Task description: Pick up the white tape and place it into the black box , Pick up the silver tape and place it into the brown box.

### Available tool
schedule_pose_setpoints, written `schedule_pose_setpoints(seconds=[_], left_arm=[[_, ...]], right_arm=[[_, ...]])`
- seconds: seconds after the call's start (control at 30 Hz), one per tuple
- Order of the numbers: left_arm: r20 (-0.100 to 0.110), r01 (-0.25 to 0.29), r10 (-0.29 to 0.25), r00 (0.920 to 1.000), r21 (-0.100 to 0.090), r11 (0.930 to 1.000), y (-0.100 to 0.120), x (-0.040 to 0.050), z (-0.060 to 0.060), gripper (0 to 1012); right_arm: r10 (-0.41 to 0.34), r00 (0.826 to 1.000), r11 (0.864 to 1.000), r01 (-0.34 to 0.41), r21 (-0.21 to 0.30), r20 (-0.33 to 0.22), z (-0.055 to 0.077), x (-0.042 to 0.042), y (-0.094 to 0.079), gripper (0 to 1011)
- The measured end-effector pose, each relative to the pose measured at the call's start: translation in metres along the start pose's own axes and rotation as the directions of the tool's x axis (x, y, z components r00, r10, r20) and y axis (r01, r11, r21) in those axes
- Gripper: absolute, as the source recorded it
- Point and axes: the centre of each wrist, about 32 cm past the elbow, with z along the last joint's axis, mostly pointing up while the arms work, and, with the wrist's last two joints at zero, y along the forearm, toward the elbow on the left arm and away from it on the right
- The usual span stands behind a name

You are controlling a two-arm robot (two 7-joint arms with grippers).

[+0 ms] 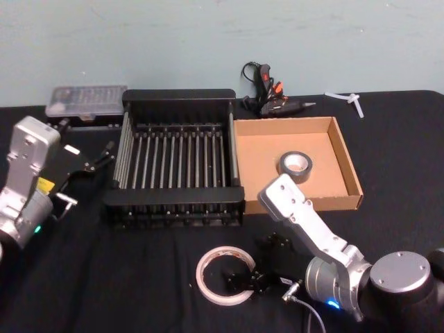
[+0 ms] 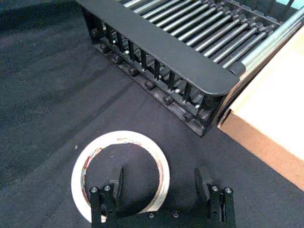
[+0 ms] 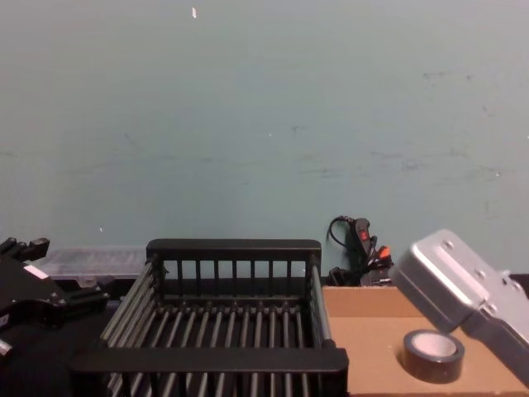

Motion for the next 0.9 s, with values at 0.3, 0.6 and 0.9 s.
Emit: schedule_pose_setpoints(seconds=[0.3,0.6,0.9], left_arm=[[0.0,0.0,0.0,1.0,0.0,1.0,0.0,0.0,0.0,1001],[0.0,0.0,0.0,1.0,0.0,1.0,0.0,0.0,0.0,1001],[0.0,0.0,0.0,1.0,0.0,1.0,0.0,0.0,0.0,1001]], right_arm=[[0.004,1.0,1.0,-0.004,-0.004,-0.003,-0.0003,0.0,0.0012,1002],[0.005,1.0,1.0,-0.005,-0.002,-0.002,0.0008,-0.0007,0.0018,1002],[0.008,1.0,1.0,-0.008,0.006,0.003,0.0026,-0.0018,0.0013,1002]])
